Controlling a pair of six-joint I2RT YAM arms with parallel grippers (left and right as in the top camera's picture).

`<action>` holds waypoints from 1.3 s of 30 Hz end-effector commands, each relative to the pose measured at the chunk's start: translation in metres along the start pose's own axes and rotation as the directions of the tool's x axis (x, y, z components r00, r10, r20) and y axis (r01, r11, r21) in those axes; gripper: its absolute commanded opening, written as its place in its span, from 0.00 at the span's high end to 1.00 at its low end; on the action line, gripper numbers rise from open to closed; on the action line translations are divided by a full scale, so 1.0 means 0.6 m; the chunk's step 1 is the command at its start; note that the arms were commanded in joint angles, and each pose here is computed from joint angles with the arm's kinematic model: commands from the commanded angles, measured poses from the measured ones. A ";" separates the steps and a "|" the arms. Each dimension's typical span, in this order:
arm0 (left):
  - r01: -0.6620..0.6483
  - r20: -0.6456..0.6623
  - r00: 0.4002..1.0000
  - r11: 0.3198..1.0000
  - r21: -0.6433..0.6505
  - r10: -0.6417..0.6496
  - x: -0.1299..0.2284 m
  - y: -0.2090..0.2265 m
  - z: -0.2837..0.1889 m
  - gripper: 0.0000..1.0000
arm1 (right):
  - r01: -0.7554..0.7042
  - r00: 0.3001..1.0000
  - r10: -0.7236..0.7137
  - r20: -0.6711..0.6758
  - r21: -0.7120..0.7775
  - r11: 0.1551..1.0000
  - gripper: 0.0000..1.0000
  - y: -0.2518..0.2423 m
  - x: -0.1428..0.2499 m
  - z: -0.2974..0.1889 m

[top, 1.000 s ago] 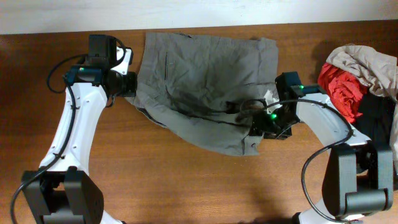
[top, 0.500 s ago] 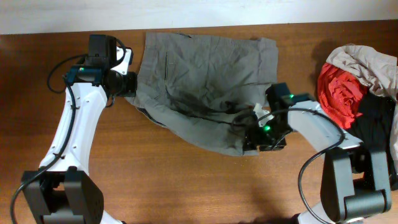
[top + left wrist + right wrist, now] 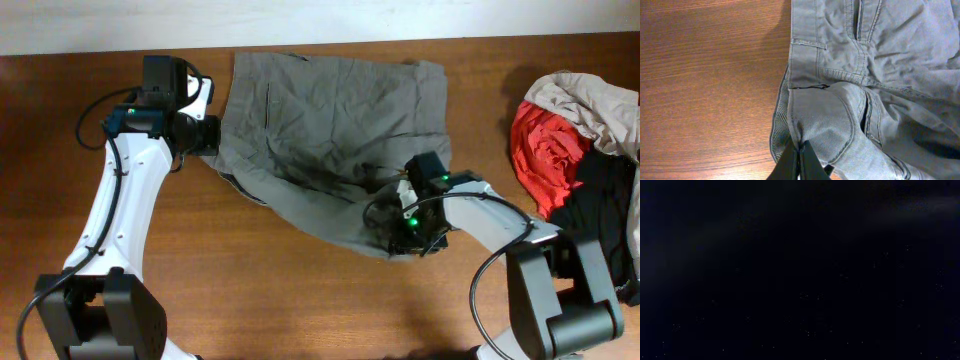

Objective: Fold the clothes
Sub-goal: 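Lift the trousers with both grippers and stretch them sideways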

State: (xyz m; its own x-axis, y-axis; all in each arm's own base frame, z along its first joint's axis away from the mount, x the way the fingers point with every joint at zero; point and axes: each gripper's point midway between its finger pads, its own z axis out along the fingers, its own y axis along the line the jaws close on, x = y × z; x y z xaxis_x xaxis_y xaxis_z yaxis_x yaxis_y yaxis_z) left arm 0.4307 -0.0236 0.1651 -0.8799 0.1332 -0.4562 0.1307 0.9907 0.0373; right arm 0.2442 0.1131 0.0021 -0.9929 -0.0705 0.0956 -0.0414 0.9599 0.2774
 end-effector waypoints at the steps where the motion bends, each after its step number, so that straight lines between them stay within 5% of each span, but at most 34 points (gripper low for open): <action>1: -0.009 0.006 1.000 1.000 -0.013 0.009 -0.002 0.006 -0.003 0.99 | 0.010 1.000 -0.010 -0.011 -0.013 1.000 0.80 0.014 0.015 -0.004; 5: -0.013 0.006 1.000 1.000 -0.013 0.013 -0.003 0.006 -0.003 0.99 | 0.011 1.000 -0.011 0.006 -0.016 1.000 0.96 0.021 0.020 -0.035; 10: -0.016 0.034 0.999 1.000 -0.017 0.017 -0.020 0.008 -0.035 1.00 | 0.037 0.986 -0.037 0.162 0.005 0.999 0.96 0.041 0.008 -0.139; 18: -0.011 0.038 0.999 0.991 -0.134 0.016 -0.026 0.042 -0.151 0.99 | -0.276 0.850 0.066 0.522 0.335 0.901 0.96 -0.054 0.007 -0.342; 28: 0.026 0.241 0.970 0.987 -0.158 0.013 -0.044 0.049 -0.300 0.99 | -0.276 0.734 0.028 0.678 0.261 0.925 0.96 -0.023 -0.009 -0.446; 31: 0.035 0.295 0.955 0.986 -0.162 0.015 -0.049 0.049 -0.327 1.00 | -0.094 0.733 -0.136 0.667 0.297 0.950 0.96 0.011 -0.023 -0.468; 33: 0.035 0.293 0.956 0.986 -0.162 0.015 -0.046 0.049 -0.330 1.00 | -0.125 0.725 -0.105 0.680 0.280 0.952 0.96 0.009 -0.022 -0.474; 35: 0.034 0.287 0.958 0.986 -0.161 0.014 -0.043 0.048 -0.329 1.00 | 0.065 0.749 -0.179 0.638 0.198 0.978 0.96 0.061 -0.017 -0.457; 36: 0.035 0.293 0.956 0.986 -0.162 0.015 -0.046 0.049 -0.330 1.00 | 0.071 0.751 -0.233 0.618 0.275 0.959 0.96 0.044 -0.015 -0.458; 38: 0.039 0.318 0.948 0.986 -0.163 0.015 -0.056 0.050 -0.334 1.00 | -0.230 0.715 -0.045 0.698 0.295 0.927 0.96 -0.026 -0.013 -0.490; 39: 0.042 0.340 0.940 0.986 -0.161 0.016 -0.064 0.050 -0.337 1.00 | -0.213 0.703 -0.024 0.711 0.243 0.946 0.96 -0.017 -0.016 -0.500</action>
State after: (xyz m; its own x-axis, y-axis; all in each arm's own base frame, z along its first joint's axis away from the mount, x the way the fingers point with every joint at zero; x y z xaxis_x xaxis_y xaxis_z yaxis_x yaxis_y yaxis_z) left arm 0.3692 -0.0043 0.3464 -0.7146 0.1256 -0.6881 0.0561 0.9909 0.1225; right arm 0.2818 0.0540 0.2608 -0.8312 0.0161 -0.5557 -0.0008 0.9995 0.0301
